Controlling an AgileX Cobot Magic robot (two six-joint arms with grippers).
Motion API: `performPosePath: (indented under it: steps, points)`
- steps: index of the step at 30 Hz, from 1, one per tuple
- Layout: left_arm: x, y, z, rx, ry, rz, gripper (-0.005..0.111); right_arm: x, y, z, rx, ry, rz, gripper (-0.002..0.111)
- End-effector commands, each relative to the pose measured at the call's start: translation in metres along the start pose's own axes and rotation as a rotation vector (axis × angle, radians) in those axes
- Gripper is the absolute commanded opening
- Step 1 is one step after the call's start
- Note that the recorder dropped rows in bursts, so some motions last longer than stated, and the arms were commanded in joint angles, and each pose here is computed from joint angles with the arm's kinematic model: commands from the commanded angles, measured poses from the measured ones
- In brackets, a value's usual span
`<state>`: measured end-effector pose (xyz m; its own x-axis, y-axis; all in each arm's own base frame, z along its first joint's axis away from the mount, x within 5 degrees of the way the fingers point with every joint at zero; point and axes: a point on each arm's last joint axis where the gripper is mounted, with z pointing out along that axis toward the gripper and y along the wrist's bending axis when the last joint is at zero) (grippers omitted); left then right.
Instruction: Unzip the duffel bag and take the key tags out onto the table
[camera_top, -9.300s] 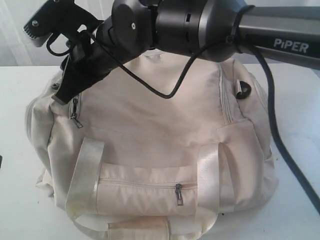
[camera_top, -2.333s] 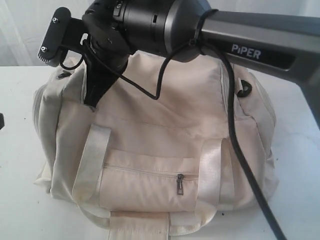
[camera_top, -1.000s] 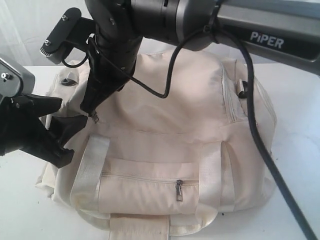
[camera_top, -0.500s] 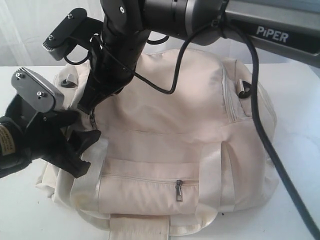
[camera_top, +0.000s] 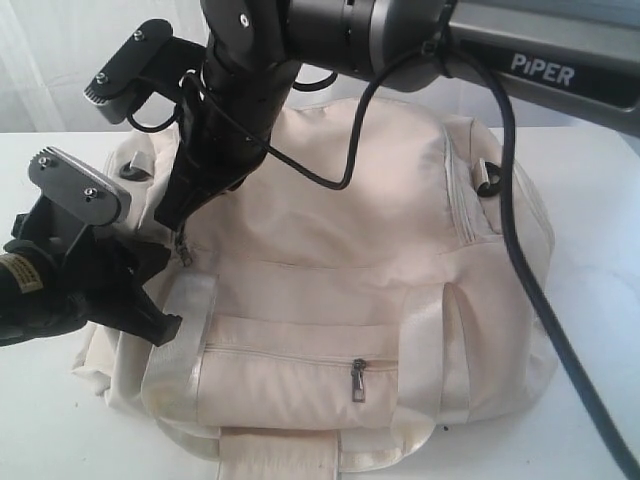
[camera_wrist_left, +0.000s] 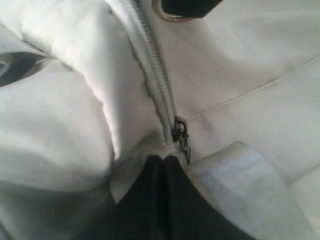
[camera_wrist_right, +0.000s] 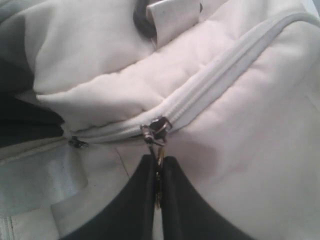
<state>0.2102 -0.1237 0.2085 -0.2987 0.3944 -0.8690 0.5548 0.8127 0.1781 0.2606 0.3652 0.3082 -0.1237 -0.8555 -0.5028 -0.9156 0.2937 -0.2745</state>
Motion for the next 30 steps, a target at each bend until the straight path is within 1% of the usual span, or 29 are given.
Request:
performPosePath:
  steps: [1, 4, 9, 13, 18, 23, 26, 30]
  points:
    - [0.010, -0.004, -0.001, 0.036, 0.113, -0.027, 0.000, -0.003, -0.007, -0.009, 0.028, -0.042, -0.008, 0.000]
    - [0.010, -0.005, -0.007, 0.047, 0.138, -0.040, 0.000, -0.004, -0.008, -0.009, 0.040, -0.052, -0.015, 0.000]
    - [0.002, -0.004, -0.024, 0.056, 0.119, -0.040, 0.000, -0.009, -0.010, -0.010, 0.064, -0.107, -0.049, 0.000]
    - [0.000, -0.004, -0.032, 0.064, 0.121, -0.039, 0.000, -0.015, -0.014, -0.011, 0.122, -0.173, -0.090, 0.000]
    - [-0.001, -0.004, -0.035, 0.069, 0.127, -0.039, 0.000, -0.017, -0.022, -0.011, 0.216, -0.186, -0.127, 0.000]
    - [0.000, -0.004, -0.035, 0.072, 0.138, -0.040, 0.000, -0.018, -0.027, -0.001, 0.271, -0.190, -0.162, 0.000]
    - [0.000, -0.004, -0.036, 0.072, 0.140, -0.055, 0.000, -0.018, -0.027, 0.011, 0.280, -0.185, -0.174, 0.000]
    - [0.001, -0.005, -0.036, 0.076, 0.153, -0.067, 0.000, -0.020, -0.040, 0.019, 0.301, -0.198, -0.127, 0.000]
